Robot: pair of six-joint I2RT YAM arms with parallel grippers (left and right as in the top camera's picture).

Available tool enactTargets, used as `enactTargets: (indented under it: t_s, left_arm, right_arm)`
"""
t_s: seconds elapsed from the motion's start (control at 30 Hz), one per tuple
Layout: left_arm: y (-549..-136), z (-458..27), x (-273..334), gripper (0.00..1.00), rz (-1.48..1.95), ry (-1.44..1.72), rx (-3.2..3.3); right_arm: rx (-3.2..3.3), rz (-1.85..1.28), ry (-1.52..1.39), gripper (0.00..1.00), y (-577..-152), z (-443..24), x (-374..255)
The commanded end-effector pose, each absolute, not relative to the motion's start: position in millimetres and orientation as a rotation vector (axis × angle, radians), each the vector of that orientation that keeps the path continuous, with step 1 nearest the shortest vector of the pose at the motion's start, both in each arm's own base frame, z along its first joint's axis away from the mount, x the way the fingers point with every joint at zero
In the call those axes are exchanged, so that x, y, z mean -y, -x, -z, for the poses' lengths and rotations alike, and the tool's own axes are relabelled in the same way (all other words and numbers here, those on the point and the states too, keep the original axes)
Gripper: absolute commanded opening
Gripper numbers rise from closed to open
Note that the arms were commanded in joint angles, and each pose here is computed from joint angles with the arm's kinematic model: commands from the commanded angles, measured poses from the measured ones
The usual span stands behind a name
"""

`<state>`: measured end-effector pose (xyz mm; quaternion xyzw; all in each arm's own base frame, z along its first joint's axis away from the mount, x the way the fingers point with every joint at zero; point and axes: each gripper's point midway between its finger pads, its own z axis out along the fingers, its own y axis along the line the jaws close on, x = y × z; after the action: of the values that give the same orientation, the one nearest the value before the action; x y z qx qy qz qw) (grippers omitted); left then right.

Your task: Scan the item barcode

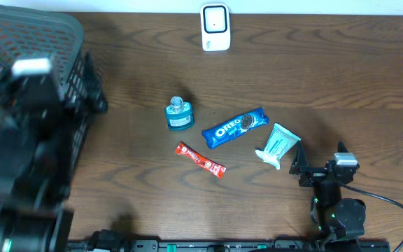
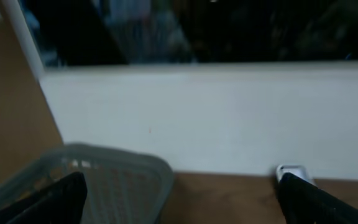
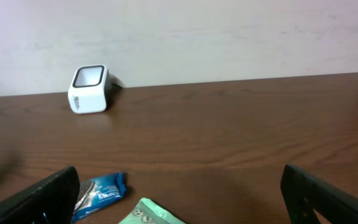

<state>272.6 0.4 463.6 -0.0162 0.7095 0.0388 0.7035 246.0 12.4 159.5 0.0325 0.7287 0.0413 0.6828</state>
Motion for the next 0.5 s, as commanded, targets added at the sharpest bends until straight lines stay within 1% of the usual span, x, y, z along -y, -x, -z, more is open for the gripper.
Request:
enactTargets:
  t_s: [0.0, 0.2, 0.47]
  left_arm:
    - [-236.4, -490.1, 15.5, 0.98, 0.031, -0.033, -1.481]
    - [-192.8, -501.3, 27.7, 0.98, 0.135, -0.089, -1.392]
    - [-168.7, -500.5, 24.5, 0.98, 0.136, -0.086, -1.327]
  right_arm:
    - [-1.637, -0.079, -0.064, 0.99, -245.8, -158.7, -12.5]
    - [-1.637, -0.079, -0.064, 0.99, -245.8, -158.7, -12.5]
    - [-1.637, -0.079, -0.064, 0.99, -245.8, -158.7, -12.5]
